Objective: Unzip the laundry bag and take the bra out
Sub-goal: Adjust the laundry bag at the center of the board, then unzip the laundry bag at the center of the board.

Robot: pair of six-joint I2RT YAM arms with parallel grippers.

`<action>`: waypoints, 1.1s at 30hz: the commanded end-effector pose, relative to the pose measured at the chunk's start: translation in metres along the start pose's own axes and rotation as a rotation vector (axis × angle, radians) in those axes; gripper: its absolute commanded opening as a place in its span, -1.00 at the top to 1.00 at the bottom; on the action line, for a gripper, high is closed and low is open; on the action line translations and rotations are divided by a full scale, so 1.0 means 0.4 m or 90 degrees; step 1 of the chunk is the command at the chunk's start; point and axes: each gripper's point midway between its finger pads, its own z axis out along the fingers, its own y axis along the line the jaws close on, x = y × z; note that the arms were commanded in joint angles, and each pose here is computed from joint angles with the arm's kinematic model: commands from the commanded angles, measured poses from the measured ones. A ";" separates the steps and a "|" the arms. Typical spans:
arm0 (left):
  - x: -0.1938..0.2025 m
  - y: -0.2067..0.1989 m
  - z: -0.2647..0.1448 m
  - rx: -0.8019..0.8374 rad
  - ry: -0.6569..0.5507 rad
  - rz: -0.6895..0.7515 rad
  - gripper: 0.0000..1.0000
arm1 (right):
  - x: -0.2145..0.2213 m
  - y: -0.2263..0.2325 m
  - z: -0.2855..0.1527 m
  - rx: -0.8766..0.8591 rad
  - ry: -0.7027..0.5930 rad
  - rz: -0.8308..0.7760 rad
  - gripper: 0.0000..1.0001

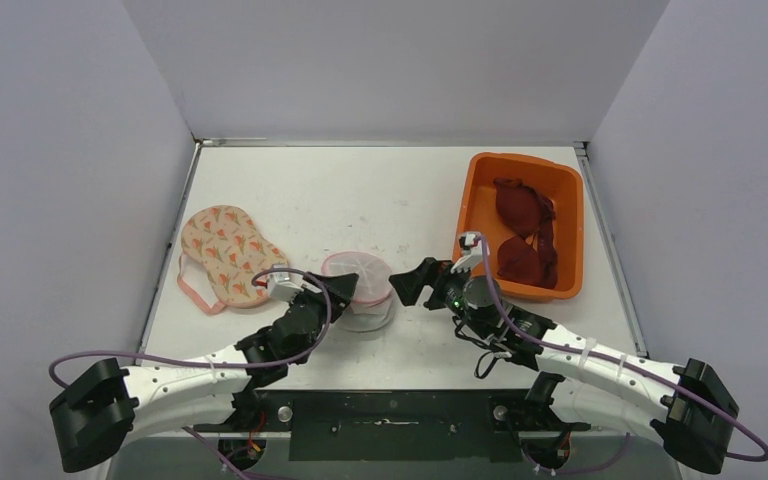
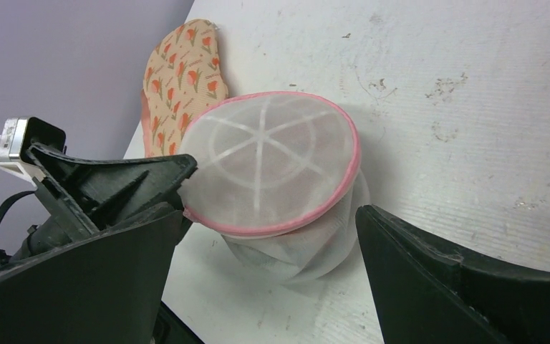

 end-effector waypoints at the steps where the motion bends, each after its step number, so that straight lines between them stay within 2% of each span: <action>1: -0.016 -0.043 -0.015 0.015 0.006 0.031 -0.37 | -0.016 -0.014 -0.018 0.019 -0.011 -0.032 -0.98; 3: -0.025 -0.022 -0.030 -0.027 0.024 0.081 -0.60 | -0.017 -0.010 -0.022 0.015 -0.003 -0.049 -0.98; 4: -0.031 -0.011 -0.040 -0.045 0.035 0.106 -0.65 | -0.017 -0.009 -0.023 0.015 0.000 -0.056 -0.99; 8: -0.072 0.045 -0.071 -0.106 0.082 0.163 -0.72 | -0.008 -0.001 -0.023 0.003 0.019 -0.082 -0.99; 17: -0.124 0.123 -0.082 -0.149 0.216 0.218 -0.74 | 0.020 0.028 -0.012 -0.038 0.055 -0.101 -0.99; 20: -0.126 0.140 -0.078 -0.161 0.249 0.204 -0.73 | 0.019 0.036 -0.015 -0.048 0.059 -0.109 -0.99; 26: -0.138 0.089 -0.043 -0.072 0.241 0.152 -0.66 | 0.029 0.035 -0.029 -0.062 0.063 -0.106 -1.00; 33: -0.122 0.113 0.004 -0.064 0.249 0.151 -0.47 | 0.041 0.029 -0.049 -0.075 0.066 -0.102 -0.99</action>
